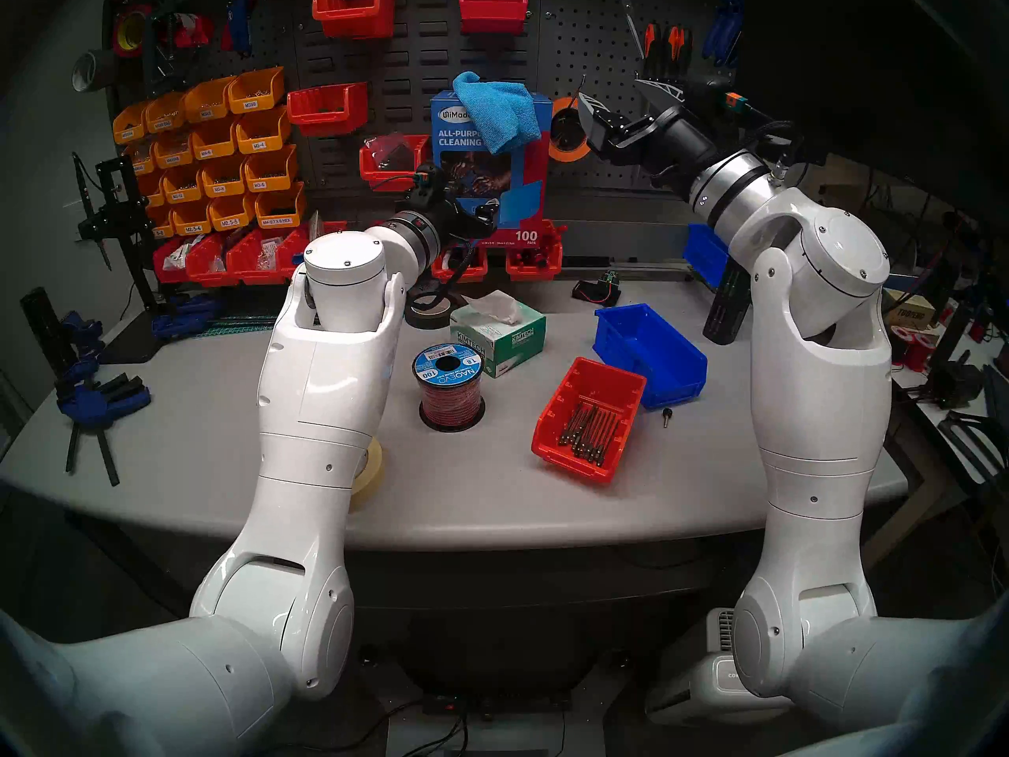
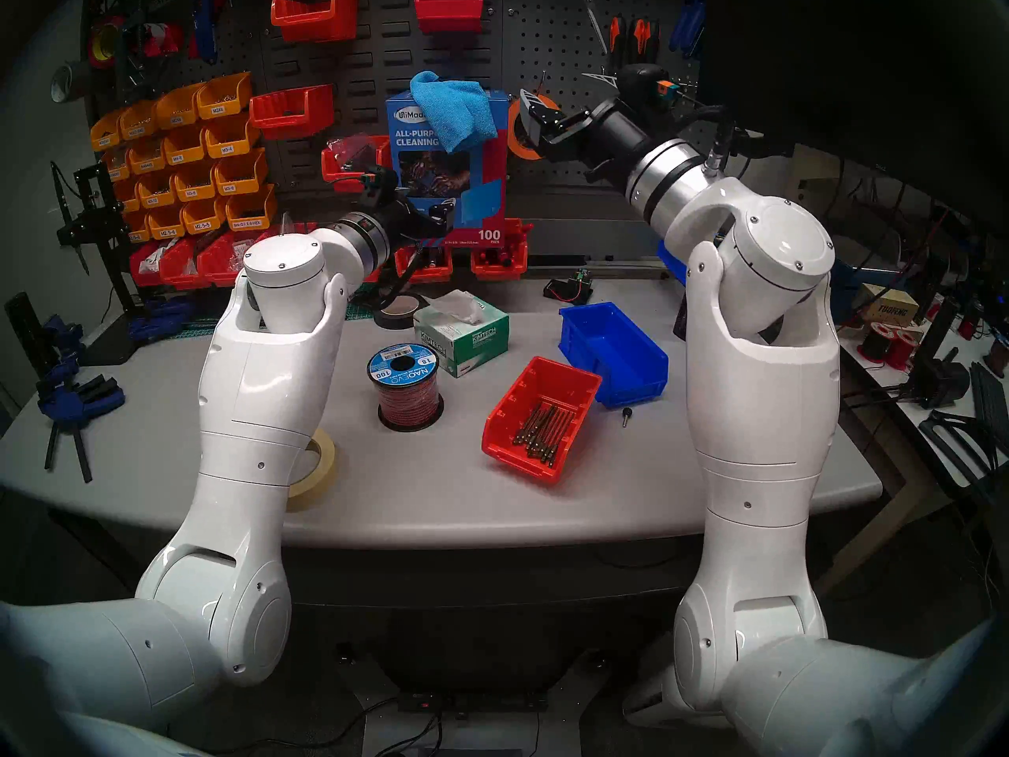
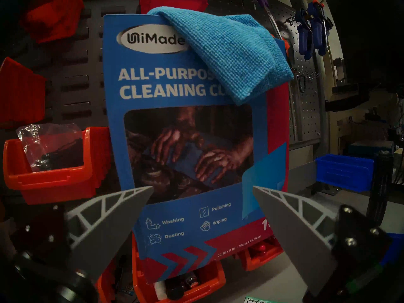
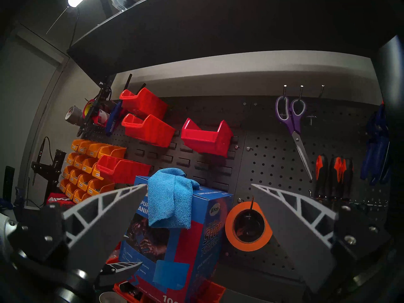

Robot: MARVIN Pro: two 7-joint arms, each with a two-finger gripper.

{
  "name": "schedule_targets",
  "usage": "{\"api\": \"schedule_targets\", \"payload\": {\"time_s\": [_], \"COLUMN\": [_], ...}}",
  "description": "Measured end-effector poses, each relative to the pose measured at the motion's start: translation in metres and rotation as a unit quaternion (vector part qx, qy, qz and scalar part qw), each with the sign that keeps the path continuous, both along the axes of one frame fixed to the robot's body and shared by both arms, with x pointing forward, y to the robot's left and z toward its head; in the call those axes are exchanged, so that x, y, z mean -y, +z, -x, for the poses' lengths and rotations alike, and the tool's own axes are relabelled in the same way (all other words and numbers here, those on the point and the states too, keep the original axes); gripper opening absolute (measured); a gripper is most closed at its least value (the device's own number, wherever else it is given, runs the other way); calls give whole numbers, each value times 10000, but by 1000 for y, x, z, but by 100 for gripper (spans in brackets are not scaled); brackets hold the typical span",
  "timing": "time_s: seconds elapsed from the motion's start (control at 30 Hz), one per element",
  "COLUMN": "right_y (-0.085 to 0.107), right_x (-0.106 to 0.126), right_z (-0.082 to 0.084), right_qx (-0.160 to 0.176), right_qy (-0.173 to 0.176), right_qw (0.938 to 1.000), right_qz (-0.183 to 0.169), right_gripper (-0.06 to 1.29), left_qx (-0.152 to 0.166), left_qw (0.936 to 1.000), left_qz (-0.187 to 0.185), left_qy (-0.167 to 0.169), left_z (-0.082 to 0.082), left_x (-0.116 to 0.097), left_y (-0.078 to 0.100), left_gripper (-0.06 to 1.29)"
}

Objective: Take out a shop towel

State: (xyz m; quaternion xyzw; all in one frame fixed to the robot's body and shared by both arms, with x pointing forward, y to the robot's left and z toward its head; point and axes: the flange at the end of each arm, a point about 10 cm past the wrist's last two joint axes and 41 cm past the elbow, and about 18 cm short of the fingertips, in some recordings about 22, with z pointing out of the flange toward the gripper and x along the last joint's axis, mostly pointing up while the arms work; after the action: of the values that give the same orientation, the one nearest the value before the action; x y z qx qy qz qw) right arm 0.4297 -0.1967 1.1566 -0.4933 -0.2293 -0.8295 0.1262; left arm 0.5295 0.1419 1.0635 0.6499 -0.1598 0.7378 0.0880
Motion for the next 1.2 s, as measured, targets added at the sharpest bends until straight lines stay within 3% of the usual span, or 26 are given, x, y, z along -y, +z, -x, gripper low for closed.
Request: {"api": "schedule_targets", "payload": {"time_s": [0.5,0.87,1.2], "right_y": [-12,-15,-11], "right_x": [-3,-10,0], "right_z": [-13,-19,-16], "right_qx": [-207,-269,-212], "right_qy": [31,108,-7], "right_qw": [9998,9996,9998], "right_qz": [12,17,17], "right_gripper": [125,125,125], "left_qx": [12,-338,-315], "left_qw": [9991,9993,9995], "left_qz": [156,97,82], "left_qy": [397,115,46], "left_z": [-4,-21,-28], "left_x": [-32,-17,-9], "left_y": [-2,-23,-19], "left_gripper": [125,125,126]}}
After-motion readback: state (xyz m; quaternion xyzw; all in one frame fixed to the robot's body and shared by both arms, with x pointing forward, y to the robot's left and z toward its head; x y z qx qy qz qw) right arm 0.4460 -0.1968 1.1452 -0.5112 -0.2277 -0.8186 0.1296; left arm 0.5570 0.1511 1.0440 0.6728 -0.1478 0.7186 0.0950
